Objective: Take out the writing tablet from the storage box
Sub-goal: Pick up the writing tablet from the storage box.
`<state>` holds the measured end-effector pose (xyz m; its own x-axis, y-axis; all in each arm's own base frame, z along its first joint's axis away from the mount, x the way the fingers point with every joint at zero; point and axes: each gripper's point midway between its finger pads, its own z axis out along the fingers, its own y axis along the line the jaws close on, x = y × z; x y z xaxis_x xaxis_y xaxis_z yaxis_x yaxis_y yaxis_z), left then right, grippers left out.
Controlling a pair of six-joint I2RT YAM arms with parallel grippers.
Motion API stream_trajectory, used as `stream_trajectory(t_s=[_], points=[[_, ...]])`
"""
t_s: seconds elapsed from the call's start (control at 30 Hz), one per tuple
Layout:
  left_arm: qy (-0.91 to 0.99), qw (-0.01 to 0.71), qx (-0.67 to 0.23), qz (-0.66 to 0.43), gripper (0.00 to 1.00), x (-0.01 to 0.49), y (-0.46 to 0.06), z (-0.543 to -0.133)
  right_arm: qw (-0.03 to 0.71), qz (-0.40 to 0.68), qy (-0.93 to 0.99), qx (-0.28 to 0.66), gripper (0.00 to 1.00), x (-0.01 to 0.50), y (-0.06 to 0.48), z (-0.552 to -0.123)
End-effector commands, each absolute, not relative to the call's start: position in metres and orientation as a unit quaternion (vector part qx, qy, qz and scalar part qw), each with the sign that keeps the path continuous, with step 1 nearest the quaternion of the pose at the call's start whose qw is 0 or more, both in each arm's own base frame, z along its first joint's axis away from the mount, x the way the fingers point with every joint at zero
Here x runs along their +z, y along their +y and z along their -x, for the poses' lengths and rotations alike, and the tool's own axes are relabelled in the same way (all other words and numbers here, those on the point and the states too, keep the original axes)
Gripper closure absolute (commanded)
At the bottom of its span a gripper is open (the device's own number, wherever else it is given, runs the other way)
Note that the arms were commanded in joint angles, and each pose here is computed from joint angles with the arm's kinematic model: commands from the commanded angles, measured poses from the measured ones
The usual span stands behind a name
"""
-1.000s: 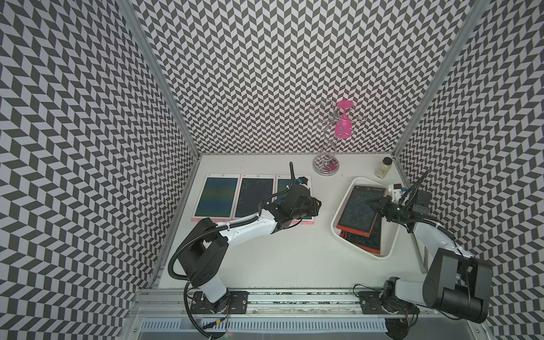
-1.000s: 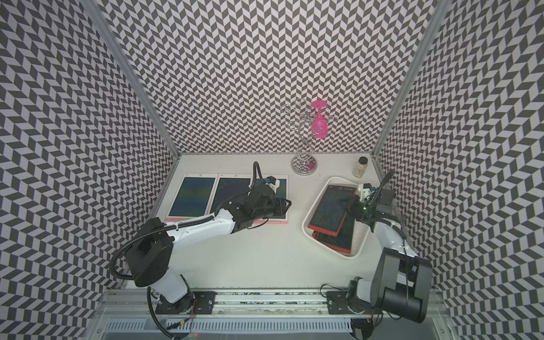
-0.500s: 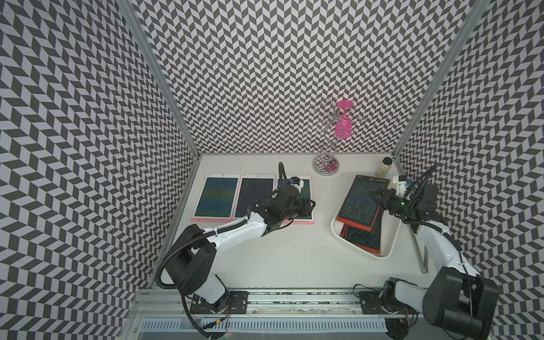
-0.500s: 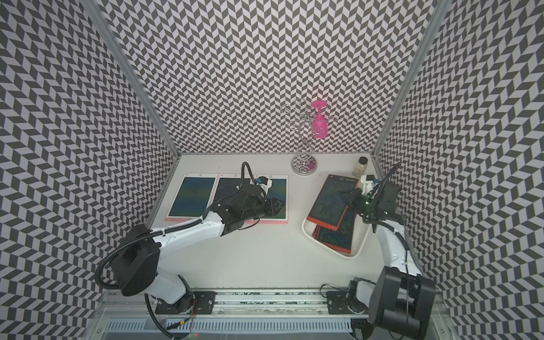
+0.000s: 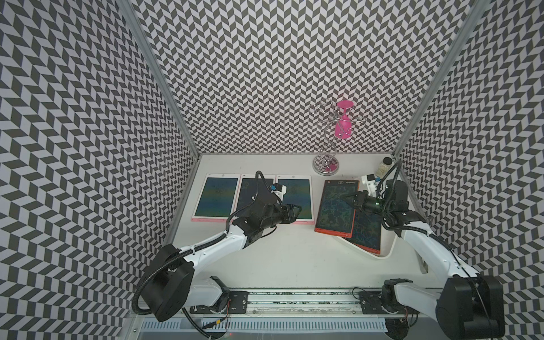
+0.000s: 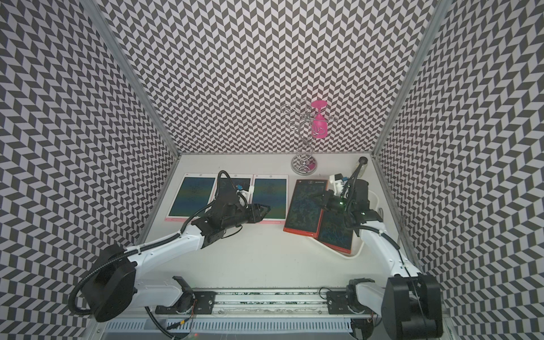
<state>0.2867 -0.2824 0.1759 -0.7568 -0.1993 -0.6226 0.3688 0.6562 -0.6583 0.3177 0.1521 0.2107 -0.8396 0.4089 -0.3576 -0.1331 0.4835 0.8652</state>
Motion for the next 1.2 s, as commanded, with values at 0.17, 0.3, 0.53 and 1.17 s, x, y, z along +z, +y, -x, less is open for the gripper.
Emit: stream_trajectory(t_s=[0.17, 0.3, 0.53, 1.17], points=[[0.820, 0.365, -0.440, -0.037, 0.48, 0.187, -0.256, -0.277, 0.291, -0.055, 0.800, 0.522, 1.00, 0.231, 0.182, -0.315], [0.811, 0.369, -0.454, -0.031, 0.45, 0.188, -0.242, -0.269, 0.285, -0.047, 0.802, 0.523, 1.00, 0.229, 0.195, -0.312], [0.802, 0.371, -0.467, -0.024, 0.42, 0.186, -0.226, -0.258, 0.270, -0.033, 0.804, 0.529, 1.00, 0.225, 0.221, -0.302], [0.781, 0.366, -0.504, -0.045, 0.38, 0.179, -0.226, -0.242, 0.219, -0.010, 0.794, 0.567, 1.00, 0.215, 0.278, -0.283]])
